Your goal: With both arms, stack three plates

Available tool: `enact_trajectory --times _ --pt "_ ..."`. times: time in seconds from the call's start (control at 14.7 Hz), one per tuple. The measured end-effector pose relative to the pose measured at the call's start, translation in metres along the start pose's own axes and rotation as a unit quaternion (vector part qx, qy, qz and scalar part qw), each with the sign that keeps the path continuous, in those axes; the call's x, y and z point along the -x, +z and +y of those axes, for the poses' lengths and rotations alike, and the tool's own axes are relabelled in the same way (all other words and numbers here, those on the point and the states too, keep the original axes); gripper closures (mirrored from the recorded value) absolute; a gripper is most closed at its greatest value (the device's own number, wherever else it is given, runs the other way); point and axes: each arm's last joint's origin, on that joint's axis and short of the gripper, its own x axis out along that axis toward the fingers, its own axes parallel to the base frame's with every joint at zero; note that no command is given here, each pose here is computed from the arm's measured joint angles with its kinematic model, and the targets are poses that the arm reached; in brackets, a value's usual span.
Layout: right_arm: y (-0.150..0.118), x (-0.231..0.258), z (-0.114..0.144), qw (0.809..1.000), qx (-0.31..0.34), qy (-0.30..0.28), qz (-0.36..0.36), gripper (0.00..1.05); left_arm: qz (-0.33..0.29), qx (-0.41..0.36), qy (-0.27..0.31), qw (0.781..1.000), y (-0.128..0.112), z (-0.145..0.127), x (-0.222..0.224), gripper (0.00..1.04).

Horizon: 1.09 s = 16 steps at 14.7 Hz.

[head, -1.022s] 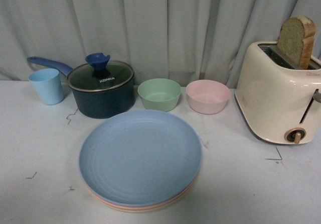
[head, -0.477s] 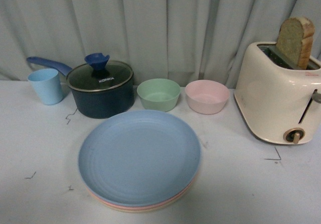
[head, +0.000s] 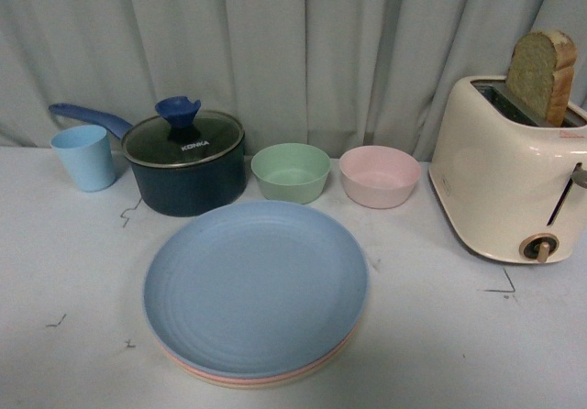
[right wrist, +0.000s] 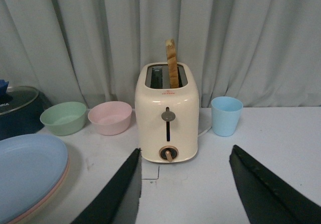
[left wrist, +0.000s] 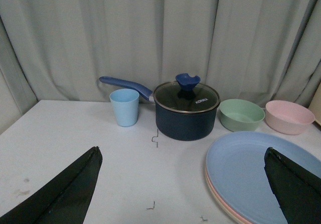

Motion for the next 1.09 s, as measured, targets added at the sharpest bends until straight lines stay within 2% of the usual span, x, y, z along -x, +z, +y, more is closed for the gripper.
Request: enact_trajectory --times 0.2,0.27,0.34,1.09 --pt "0.0 0.0 0.0 1.0 0.0 0.0 0.0 0.15 0.0 0.0 0.0 1.0 0.0 0.0 0.0 0.07" --pt "0.0 0.0 0.0 1.0 0.0 0.0 0.0 0.05 0.0 0.0 0.0 1.0 0.0 0.0 0.0 0.07" --pt "0.0 0.0 0.0 1.0 0.0 0.0 0.0 0.08 0.0 0.0 0.0 1.0 0.0 0.0 0.0 0.07" --pt "0.0 0.0 0.0 1.0 0.0 0.0 0.0 0.06 0.0 0.0 0.0 1.0 0.0 0.0 0.0 0.07"
